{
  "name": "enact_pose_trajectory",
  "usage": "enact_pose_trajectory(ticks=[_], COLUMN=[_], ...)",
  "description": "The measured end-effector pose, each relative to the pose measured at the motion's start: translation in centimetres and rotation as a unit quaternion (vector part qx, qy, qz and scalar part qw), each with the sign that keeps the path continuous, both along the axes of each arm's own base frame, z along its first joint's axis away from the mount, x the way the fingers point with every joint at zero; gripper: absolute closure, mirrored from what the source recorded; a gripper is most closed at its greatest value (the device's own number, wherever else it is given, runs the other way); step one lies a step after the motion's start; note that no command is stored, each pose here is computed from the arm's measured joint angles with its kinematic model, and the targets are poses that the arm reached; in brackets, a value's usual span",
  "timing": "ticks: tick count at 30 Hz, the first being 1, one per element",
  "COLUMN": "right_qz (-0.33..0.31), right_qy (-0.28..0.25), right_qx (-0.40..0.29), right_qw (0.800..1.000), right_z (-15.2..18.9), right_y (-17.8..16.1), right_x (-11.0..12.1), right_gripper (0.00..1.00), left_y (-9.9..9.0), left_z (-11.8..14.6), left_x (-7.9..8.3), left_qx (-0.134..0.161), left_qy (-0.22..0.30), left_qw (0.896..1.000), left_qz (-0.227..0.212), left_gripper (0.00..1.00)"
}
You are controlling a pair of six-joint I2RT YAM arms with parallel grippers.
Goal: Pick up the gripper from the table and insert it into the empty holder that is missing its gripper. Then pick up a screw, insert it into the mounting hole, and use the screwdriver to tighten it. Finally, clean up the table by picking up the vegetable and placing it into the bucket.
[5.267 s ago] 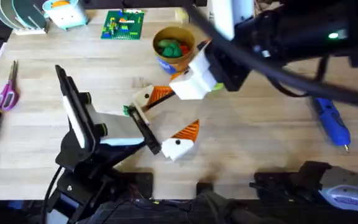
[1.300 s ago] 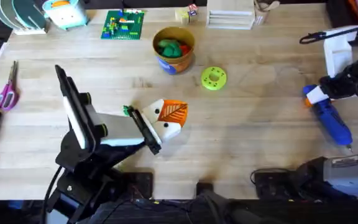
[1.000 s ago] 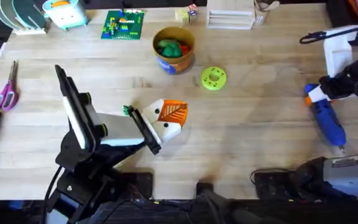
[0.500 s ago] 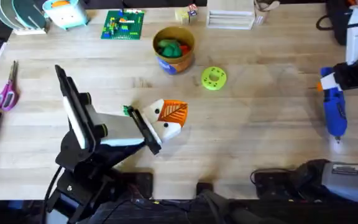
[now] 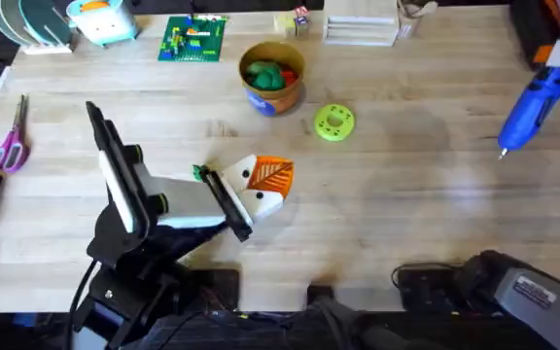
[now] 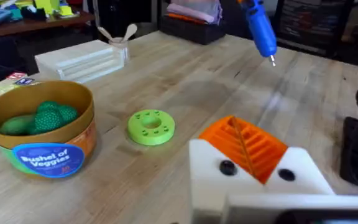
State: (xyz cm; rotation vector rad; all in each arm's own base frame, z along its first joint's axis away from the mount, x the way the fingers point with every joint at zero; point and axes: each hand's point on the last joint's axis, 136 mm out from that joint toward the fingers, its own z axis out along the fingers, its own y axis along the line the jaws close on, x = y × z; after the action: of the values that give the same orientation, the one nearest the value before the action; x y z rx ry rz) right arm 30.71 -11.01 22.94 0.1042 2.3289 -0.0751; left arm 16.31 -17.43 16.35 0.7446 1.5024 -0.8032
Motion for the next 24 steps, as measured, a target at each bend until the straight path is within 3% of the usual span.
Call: enact_pose_trajectory(ticks=[4, 12, 18, 24], right_qz=[0.038, 0.180, 0.290, 0.399], right_qy=[-0.095, -0.174, -0.246, -0.284], right_qx=[0.055, 0.109, 0.146, 0.184], right_qw=[0.993, 0.962, 0.913, 0.852], right_z=[4.3, 7.3, 8.9, 10.9], right_y=[3.2, 13.0, 20.9, 28.6], right_x=[1.0, 1.8, 1.7, -1.0], right_gripper=[0.979, 0.979, 0.979, 0.979], left_y=[0.0, 0.0, 0.0, 0.0], left_z=[0.0, 0.0, 0.0, 0.0], left_x=[0.0, 0.0, 0.0, 0.0], left_qx=[0.000, 0.000, 0.000, 0.000], left_qy=[0.000, 0.000, 0.000, 0.000], left_qw=[1.000, 1.000, 1.000, 1.000], left_qz=[0.000, 0.000, 0.000, 0.000], left_gripper=[0.990, 0.990, 0.990, 0.990])
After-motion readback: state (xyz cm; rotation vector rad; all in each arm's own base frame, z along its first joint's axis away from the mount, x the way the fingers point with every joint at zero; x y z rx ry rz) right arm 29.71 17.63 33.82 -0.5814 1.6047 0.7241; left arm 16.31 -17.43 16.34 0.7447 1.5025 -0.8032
